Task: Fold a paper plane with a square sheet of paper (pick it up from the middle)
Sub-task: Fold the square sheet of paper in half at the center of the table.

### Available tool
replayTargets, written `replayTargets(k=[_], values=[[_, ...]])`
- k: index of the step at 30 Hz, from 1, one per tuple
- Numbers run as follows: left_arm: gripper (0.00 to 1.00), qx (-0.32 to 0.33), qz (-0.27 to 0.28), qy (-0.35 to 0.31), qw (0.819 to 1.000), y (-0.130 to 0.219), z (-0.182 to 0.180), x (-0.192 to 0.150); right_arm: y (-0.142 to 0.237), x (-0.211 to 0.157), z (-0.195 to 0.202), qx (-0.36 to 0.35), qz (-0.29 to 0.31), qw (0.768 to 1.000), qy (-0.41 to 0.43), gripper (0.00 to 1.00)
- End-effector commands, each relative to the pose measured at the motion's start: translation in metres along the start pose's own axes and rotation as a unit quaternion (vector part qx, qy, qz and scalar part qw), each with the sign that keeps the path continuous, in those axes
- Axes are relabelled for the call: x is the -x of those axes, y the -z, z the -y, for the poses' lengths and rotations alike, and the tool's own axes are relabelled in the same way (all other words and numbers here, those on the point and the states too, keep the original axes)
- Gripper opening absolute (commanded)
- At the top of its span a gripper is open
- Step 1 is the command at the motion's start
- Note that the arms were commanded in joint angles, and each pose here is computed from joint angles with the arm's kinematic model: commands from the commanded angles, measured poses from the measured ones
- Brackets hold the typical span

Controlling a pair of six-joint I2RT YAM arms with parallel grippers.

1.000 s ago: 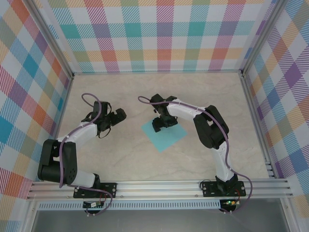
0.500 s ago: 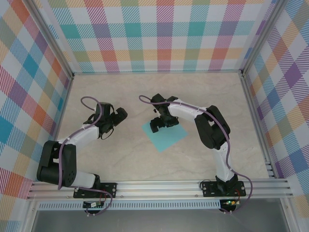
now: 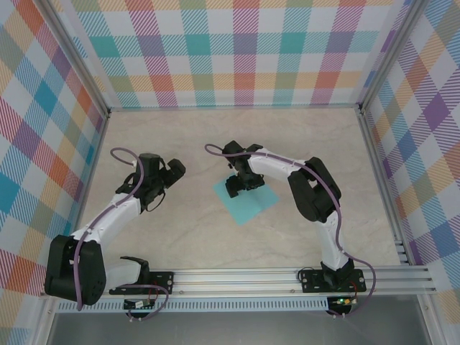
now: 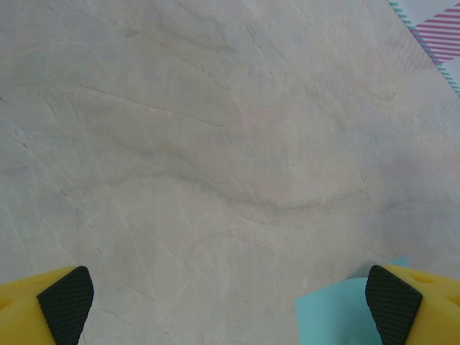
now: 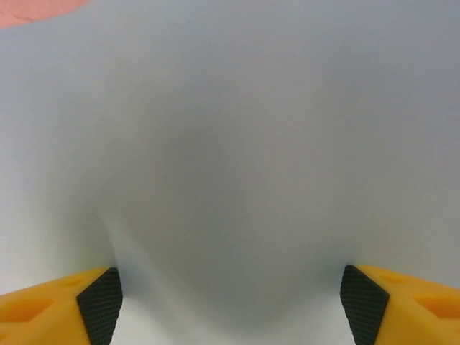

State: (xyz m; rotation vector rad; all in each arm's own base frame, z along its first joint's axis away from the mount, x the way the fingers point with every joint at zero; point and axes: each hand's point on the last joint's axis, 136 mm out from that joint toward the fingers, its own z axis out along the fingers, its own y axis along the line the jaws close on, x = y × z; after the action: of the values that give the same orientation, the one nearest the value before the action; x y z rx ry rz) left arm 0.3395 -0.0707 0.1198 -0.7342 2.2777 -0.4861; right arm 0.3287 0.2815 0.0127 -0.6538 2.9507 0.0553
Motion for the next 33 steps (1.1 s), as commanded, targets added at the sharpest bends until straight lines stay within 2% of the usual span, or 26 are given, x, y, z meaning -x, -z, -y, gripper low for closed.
replayTargets(k=[1, 5, 8, 11, 13, 17, 26, 33], values=[[1.0, 0.004, -0.024, -0.023, 0.999, 0.002, -0.007, -0.016, -0.053, -0.055, 0.014, -0.034, -0.112, 0.993, -0.015, 0.77], [1.0, -0.006, -0.052, -0.037, 0.998, -0.002, -0.007, -0.029, -0.037, -0.039, 0.007, -0.022, -0.085, 0.995, -0.044, 0.7], [1.0, -0.024, -0.072, -0.042, 0.996, -0.004, -0.003, -0.038, -0.013, -0.022, -0.006, 0.016, -0.051, 0.995, -0.084, 0.61], [0.99, -0.038, -0.088, -0.048, 0.994, -0.005, -0.002, -0.047, 0.012, -0.008, -0.019, 0.057, -0.017, 0.99, -0.128, 0.47], [0.98, -0.055, -0.098, -0.055, 0.992, -0.005, 0.0, -0.053, 0.025, -0.002, -0.028, 0.088, -0.002, 0.984, -0.155, 0.33], [0.95, -0.074, -0.113, -0.063, 0.989, -0.005, 0.002, -0.062, 0.047, 0.002, -0.041, 0.14, 0.02, 0.97, -0.2, 0.3], [0.89, -0.1, -0.127, -0.052, 0.985, 0.0, 0.011, -0.068, 0.106, 0.008, -0.079, 0.308, 0.079, 0.927, -0.2, 0.3], [0.84, -0.136, -0.147, -0.04, 0.979, -0.004, 0.022, -0.076, 0.105, 0.006, -0.081, 0.35, 0.075, 0.908, -0.219, 0.3]])
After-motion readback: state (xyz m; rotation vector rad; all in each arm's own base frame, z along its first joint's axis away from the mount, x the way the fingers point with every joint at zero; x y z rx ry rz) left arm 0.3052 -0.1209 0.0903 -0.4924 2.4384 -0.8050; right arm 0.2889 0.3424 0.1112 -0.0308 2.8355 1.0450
